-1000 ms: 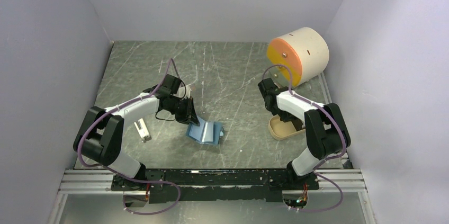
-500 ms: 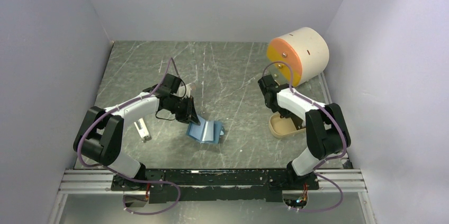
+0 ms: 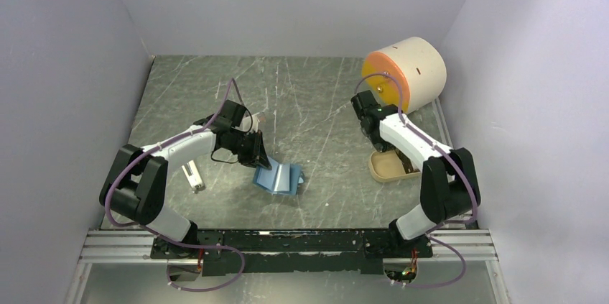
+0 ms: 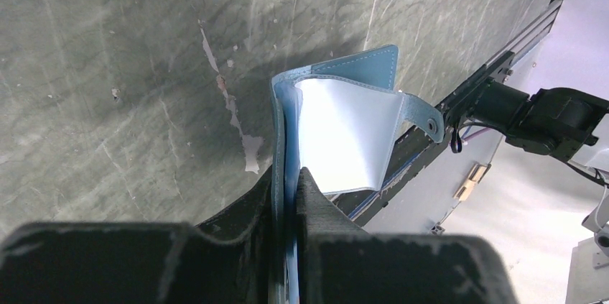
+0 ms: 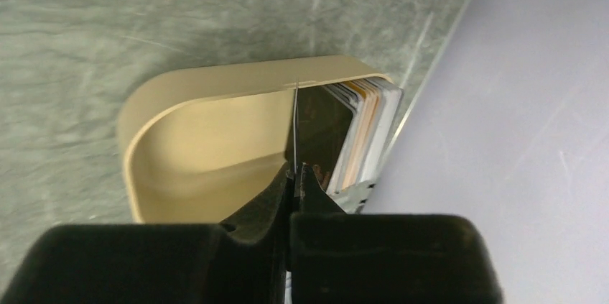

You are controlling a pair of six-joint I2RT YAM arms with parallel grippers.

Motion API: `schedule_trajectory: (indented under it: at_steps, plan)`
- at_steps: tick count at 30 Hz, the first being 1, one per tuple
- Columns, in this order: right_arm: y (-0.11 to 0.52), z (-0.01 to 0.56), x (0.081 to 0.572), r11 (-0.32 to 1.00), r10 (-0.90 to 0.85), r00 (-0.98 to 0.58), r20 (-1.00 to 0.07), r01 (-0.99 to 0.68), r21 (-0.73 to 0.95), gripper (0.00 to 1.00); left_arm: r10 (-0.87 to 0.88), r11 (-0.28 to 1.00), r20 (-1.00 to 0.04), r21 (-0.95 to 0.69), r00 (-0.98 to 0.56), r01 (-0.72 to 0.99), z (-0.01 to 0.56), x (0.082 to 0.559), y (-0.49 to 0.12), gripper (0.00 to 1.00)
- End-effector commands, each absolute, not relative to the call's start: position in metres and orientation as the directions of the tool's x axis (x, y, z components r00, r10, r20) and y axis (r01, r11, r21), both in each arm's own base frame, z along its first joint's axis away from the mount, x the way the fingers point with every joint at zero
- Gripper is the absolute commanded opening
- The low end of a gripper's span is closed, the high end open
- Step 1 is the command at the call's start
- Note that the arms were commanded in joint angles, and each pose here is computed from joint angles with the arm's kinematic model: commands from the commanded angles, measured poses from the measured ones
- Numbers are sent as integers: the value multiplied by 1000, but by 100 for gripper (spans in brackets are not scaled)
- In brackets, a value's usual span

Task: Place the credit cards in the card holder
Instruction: Pick up the credit card from the storage box, then insert the credit card into the card holder.

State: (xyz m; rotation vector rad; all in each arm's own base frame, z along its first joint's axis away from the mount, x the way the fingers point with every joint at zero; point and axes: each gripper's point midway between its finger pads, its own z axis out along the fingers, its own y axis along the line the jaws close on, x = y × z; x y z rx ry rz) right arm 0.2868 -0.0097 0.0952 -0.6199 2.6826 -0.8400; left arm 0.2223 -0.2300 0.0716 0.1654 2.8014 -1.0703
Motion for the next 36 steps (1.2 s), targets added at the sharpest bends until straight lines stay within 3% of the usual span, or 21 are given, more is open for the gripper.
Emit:
schedule_trajectory:
  at_steps: [1,8,13,19,25,30,36]
  plan:
    - [22,103,280,838,-458,-863,-215,-338,-429,0,44,725,-179,-671,-983,155,81,224,-235,14]
    - [78,145,299,917,-398,-799,-451,-355,-181,0,-47,711,-224,-692,-973,125,87,238,-241,14]
    - [120,177,311,952,-215,-755,-620,-302,38,0,-130,639,-203,-766,-970,74,85,249,-258,16]
    - [162,179,305,914,-4,-798,-603,-248,322,0,-213,609,-201,-793,-956,31,80,261,-268,20]
    - [203,188,284,763,155,-805,-572,-271,587,0,-231,630,-170,-776,-958,-14,60,261,-279,26]
    - [218,176,269,704,250,-813,-527,-221,675,0,-220,657,-144,-753,-965,-37,48,254,-286,29]
    - [263,150,245,691,161,-851,-501,-266,673,0,-223,724,-174,-688,-959,-44,46,253,-271,30]
